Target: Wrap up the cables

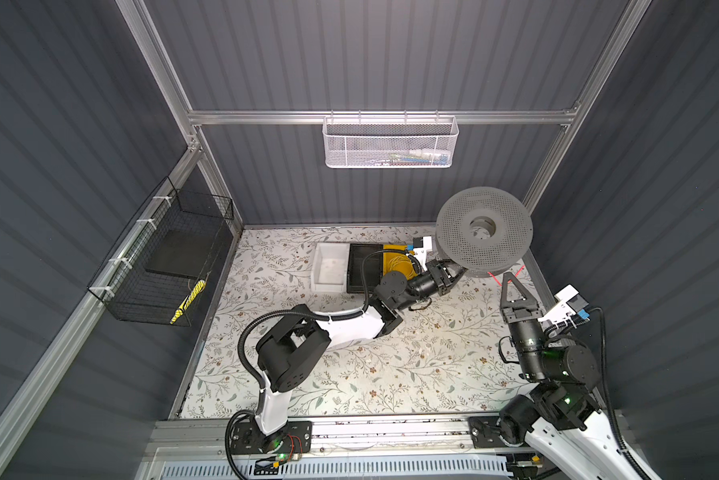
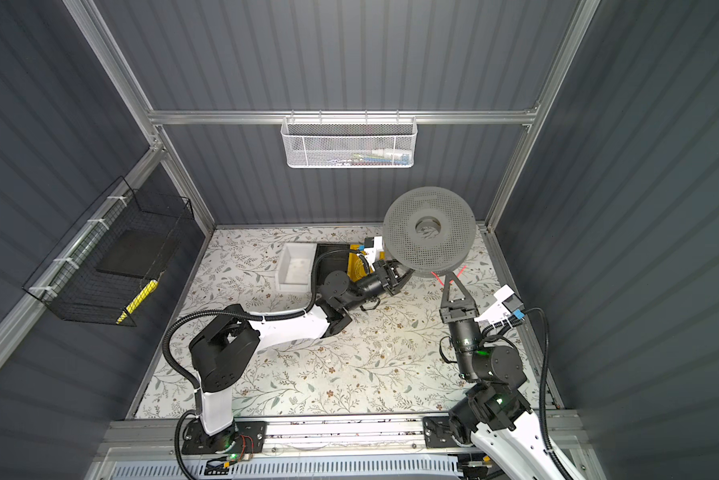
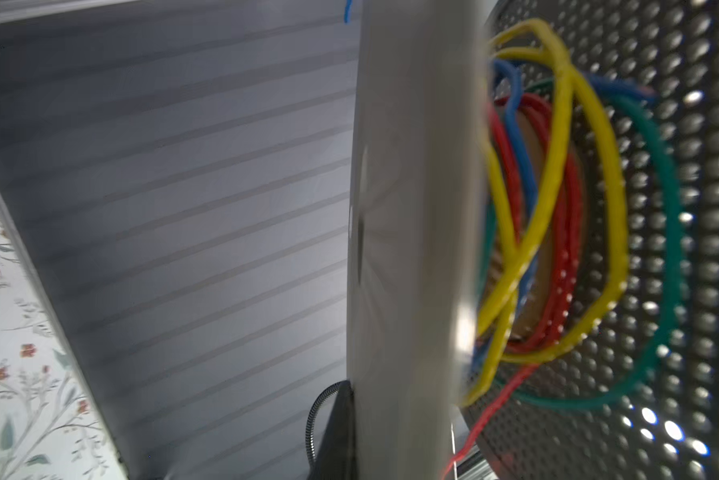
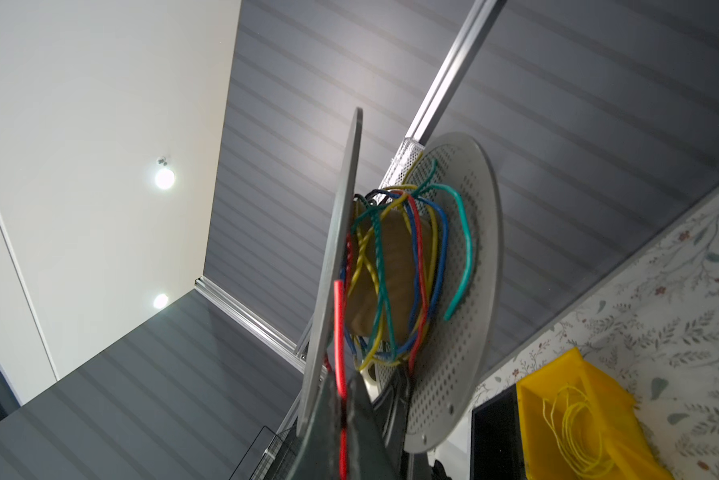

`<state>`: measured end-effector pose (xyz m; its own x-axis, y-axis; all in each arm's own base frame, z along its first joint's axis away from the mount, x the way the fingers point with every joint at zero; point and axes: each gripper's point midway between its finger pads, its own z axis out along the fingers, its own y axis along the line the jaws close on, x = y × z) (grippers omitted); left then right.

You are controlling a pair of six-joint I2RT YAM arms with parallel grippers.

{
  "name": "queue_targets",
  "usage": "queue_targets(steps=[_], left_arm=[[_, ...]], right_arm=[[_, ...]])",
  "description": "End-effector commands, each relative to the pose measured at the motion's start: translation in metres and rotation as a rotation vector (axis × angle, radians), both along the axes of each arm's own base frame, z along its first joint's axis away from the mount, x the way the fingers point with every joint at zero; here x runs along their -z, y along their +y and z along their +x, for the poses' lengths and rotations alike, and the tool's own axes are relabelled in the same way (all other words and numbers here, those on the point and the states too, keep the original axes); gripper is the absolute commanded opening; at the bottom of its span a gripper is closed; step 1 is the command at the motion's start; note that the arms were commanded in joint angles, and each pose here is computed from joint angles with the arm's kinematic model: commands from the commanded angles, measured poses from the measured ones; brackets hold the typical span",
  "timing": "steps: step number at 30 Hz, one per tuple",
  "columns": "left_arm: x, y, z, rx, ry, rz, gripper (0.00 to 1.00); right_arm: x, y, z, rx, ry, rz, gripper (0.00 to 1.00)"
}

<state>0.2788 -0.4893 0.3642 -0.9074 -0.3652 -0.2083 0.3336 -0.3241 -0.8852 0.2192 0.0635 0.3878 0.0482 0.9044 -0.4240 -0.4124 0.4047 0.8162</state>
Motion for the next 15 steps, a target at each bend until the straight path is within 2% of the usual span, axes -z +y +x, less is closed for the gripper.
queue_targets(steps=[1,4,6,11,15], left_arm=[[-0.133,0.101,0.033,-0.206,-0.106,-0.461,0.00],[-0.131,0.102,0.024,-0.173,-0.131,-0.451,0.00],[-0.127,0.104,0.017,-0.139,-0.153,-0.452,0.00],[-0.112,0.103,0.001,-0.080,-0.185,-0.381,0.00],[-0.120,0.107,-0.012,-0.038,-0.245,-0.361,0.00]], right_arm=[[-0.015,-0.029,-0.014,0.126,-0.070,0.021,0.00],[-0.024,-0.037,-0.017,0.172,-0.012,-0.051,0.00],[-0.041,-0.042,-0.023,0.187,-0.021,-0.081,0.00],[-0.057,-0.056,-0.029,0.239,0.043,-0.100,0.00],[-0.069,-0.056,-0.031,0.237,0.052,-0.115,0.00]])
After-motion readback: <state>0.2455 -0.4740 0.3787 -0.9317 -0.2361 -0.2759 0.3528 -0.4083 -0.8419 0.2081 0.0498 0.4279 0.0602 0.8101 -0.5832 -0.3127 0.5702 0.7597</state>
